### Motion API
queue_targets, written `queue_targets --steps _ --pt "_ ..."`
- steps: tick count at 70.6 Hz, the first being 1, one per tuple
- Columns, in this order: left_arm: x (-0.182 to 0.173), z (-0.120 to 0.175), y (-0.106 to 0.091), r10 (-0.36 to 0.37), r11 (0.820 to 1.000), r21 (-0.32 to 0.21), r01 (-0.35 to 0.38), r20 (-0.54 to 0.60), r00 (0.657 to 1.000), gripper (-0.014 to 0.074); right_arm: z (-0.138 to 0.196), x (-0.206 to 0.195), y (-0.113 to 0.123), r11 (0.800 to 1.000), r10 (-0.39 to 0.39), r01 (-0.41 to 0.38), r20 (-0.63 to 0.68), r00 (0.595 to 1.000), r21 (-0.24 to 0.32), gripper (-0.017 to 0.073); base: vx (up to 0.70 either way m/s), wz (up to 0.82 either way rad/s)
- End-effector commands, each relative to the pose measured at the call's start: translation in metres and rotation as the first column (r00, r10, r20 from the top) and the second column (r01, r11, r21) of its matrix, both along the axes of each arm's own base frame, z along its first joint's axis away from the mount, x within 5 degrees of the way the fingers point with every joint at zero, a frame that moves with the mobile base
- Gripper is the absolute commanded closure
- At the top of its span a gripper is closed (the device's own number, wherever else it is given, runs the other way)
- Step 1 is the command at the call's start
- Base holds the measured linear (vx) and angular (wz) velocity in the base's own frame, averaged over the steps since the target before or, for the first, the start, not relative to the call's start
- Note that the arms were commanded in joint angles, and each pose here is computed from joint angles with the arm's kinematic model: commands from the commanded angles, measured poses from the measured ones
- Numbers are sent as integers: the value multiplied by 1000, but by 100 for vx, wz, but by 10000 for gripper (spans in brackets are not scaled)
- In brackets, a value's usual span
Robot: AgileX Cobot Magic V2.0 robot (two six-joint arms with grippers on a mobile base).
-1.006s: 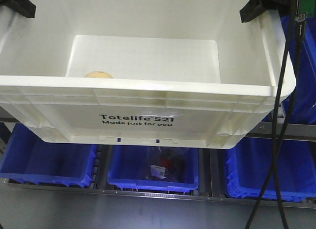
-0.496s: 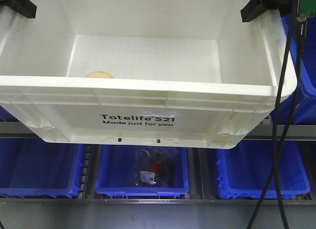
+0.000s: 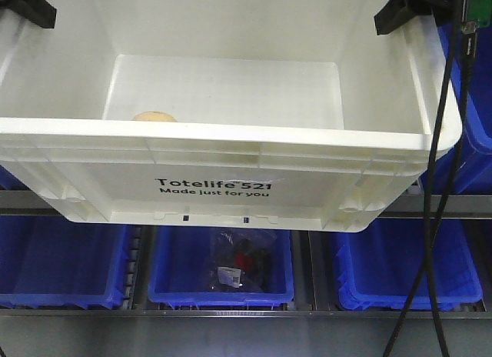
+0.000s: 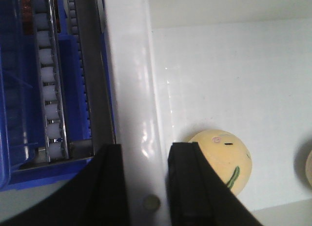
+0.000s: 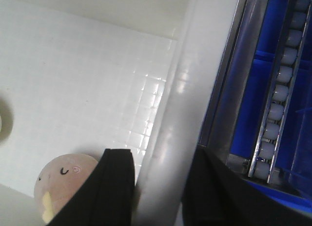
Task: Place moving items into box and shelve
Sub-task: 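Hold the tote above the shelf's roller track with both grippers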
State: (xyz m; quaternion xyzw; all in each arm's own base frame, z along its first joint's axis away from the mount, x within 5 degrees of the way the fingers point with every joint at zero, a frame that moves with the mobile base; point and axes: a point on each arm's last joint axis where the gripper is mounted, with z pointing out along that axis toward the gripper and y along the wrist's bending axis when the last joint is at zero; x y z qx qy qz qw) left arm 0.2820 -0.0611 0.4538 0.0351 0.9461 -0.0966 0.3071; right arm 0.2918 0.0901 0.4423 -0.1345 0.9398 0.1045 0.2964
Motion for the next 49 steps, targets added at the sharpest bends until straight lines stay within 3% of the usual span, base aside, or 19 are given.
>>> queue_targets --steps 1,49 --pt "-14 31 1 1 999 -44 7 165 986 610 30 -19 -2 998 37 -42 118 992 39 571 0 0" --pt "-14 31 1 1 999 -44 7 165 986 610 30 -19 -2 998 36 -41 119 992 40 571 0 0"
